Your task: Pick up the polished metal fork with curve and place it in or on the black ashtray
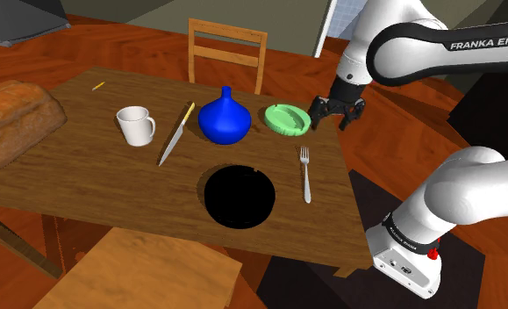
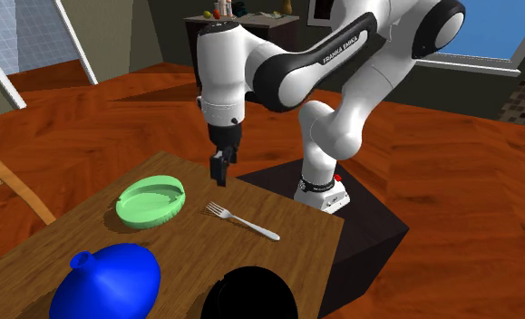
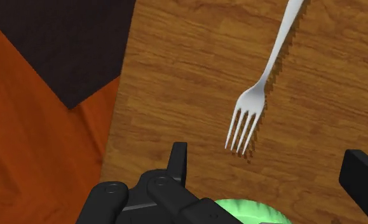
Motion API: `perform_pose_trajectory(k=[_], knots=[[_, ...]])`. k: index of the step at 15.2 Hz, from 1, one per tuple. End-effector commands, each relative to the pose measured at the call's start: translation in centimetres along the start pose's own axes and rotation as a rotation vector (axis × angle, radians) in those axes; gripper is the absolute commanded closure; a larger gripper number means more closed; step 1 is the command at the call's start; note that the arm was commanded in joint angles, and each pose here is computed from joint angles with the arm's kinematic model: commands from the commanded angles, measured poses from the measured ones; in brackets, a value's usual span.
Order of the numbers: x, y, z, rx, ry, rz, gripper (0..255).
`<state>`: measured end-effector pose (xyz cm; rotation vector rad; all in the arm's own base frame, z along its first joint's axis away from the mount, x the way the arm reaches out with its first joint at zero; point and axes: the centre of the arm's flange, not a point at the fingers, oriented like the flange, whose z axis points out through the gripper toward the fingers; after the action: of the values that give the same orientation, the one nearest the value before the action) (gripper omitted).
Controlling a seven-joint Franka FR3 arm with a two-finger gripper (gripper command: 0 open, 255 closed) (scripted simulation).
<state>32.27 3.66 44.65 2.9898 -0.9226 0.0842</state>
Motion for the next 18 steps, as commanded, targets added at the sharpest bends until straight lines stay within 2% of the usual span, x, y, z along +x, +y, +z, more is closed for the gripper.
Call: perform_pose_trajectory(k=[1,7,15,18], knots=[[-0.1,-0.5,2.7,0.0,0.005,0.078,0],[0.1,-2.3,10.4,-0.004,0.014,0.295,0],[0.2,-2.3,14.5,-0.004,0.014,0.297,0],[0.2,-2.3,14.5,-0.004,0.014,0.297,0]])
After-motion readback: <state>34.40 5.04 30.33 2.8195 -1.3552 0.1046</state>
